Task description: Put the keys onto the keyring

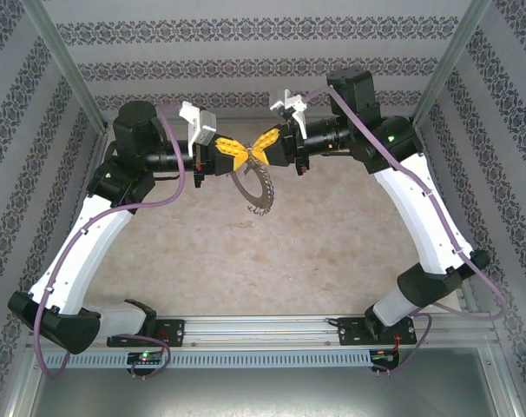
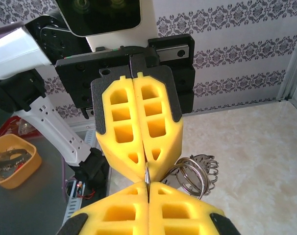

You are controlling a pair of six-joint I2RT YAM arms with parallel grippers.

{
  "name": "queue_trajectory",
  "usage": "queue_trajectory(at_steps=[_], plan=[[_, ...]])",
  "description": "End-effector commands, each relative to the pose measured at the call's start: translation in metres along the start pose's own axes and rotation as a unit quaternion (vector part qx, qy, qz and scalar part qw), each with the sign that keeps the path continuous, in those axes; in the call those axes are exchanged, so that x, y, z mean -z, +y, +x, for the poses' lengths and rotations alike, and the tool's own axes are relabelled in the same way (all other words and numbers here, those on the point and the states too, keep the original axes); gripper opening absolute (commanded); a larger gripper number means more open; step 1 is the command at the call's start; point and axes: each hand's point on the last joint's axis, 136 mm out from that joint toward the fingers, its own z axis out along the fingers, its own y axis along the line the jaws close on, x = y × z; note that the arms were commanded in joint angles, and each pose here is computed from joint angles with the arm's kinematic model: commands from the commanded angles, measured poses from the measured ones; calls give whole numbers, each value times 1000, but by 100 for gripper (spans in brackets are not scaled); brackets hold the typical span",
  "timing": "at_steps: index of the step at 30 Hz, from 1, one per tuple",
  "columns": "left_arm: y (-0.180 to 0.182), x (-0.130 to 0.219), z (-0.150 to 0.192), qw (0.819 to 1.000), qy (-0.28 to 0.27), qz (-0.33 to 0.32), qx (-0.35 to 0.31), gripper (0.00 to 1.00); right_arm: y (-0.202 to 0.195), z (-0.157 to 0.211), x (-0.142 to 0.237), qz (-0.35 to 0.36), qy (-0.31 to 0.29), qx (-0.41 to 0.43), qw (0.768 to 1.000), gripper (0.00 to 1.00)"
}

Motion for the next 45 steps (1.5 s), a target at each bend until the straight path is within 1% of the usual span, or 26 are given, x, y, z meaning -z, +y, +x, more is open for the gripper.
queue_trajectory(at_steps=[1, 3, 4, 5, 7, 11, 15, 18, 21, 29, 30, 31, 34, 38, 39, 40, 41, 43, 45], plan=[[-1, 6, -13, 999, -15, -11, -30, 0, 11, -2, -5, -12, 8, 24, 1000, 0], [2, 7, -9, 999, -6, -23, -31, 0, 10, 3, -6, 6, 26, 41, 999, 0], [5, 7, -6, 999, 3, -34, -34, 4, 8, 8, -7, 20, 40, 52, 998, 0], [8, 8, -2, 998, 14, -47, -38, 10, 6, 13, -8, 34, 58, 62, 996, 0], [12, 9, 5, 996, 38, -65, -50, 16, 2, 20, -9, 52, 81, 73, 993, 0], [15, 6, 25, 988, 100, -88, -76, 19, -3, 26, -8, 70, 101, 79, 989, 0], [14, 1, 33, 984, 130, -86, -90, 16, -1, 27, -9, 68, 107, 82, 989, 0], [12, -1, 34, 983, 133, -83, -92, 16, 1, 32, -11, 63, 115, 83, 988, 0], [10, -5, 35, 983, 137, -76, -93, 12, 3, 34, -12, 61, 121, 85, 987, 0], [3, -15, 42, 983, 149, -57, -92, 11, 6, 31, -15, 50, 113, 85, 989, 0], [2, -16, 42, 983, 149, -55, -92, 10, 6, 31, -16, 49, 112, 84, 989, 0], [2, -16, 43, 983, 150, -54, -91, 6, 7, 30, -16, 48, 111, 84, 989, 0], [1, -17, 44, 983, 150, -52, -91, 0, 9, 29, -16, 46, 106, 87, 989, 0], [1, -16, 39, 984, 140, -54, -93, 0, 9, 28, -14, 52, 105, 80, 990, 0], [1, -16, 38, 985, 137, -53, -91, 0, 8, 28, -13, 57, 105, 73, 990, 6], [1, -16, 37, 986, 134, -52, -89, 0, 3, 28, -10, 69, 101, 63, 990, 17], [1, -15, 35, 986, 130, -50, -87, 0, 0, 26, -8, 77, 95, 50, 991, 25], [1, -15, 33, 988, 123, -49, -83, 0, -1, 23, 0, 80, 77, 31, 993, 33], [2, -13, 30, 989, 114, -50, -82, 0, -2, 21, 6, 80, 62, 10, 995, 39]])
